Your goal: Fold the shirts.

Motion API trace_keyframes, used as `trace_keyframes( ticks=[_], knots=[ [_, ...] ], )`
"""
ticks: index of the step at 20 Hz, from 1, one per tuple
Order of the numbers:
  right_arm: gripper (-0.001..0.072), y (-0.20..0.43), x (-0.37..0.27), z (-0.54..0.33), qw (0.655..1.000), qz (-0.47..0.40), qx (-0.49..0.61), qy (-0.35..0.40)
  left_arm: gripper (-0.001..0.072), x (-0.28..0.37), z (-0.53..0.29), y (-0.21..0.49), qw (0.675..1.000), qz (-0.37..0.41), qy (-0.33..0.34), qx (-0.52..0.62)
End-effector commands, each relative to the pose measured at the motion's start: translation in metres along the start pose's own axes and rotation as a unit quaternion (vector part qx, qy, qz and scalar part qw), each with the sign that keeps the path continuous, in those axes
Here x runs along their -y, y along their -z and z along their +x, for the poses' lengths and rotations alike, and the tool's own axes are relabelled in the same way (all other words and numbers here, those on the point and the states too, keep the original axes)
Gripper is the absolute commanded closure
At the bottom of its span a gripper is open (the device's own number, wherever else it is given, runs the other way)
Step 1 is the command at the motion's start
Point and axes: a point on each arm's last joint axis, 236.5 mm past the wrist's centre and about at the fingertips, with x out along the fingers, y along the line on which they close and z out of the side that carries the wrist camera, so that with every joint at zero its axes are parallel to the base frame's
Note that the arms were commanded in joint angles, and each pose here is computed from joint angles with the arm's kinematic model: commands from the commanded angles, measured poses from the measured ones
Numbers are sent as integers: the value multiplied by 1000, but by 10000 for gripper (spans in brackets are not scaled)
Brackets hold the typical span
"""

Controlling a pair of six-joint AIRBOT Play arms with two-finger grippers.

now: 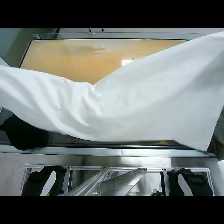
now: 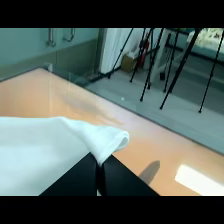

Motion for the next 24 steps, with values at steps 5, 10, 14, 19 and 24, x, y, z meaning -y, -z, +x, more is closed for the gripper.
trace_keyframes(
  ticks=[5,10,14,19,24],
  knots=[
    [691,225,65,148,942,204,-254,-80,687,37,221,117,958,1,127,-256],
    [691,371,84,227,891,287,-341,-83,686,66,339,223,920,-32,177,-348],
    [689,406,126,260,901,306,-306,-6,683,57,376,239,916,-44,173,-360],
    [290,385,167,242,902,320,-287,39,17,29,355,217,899,-71,172,-397],
    [371,404,172,140,841,376,-388,36,17,-20,294,241,875,-135,151,-440]
  ],
)
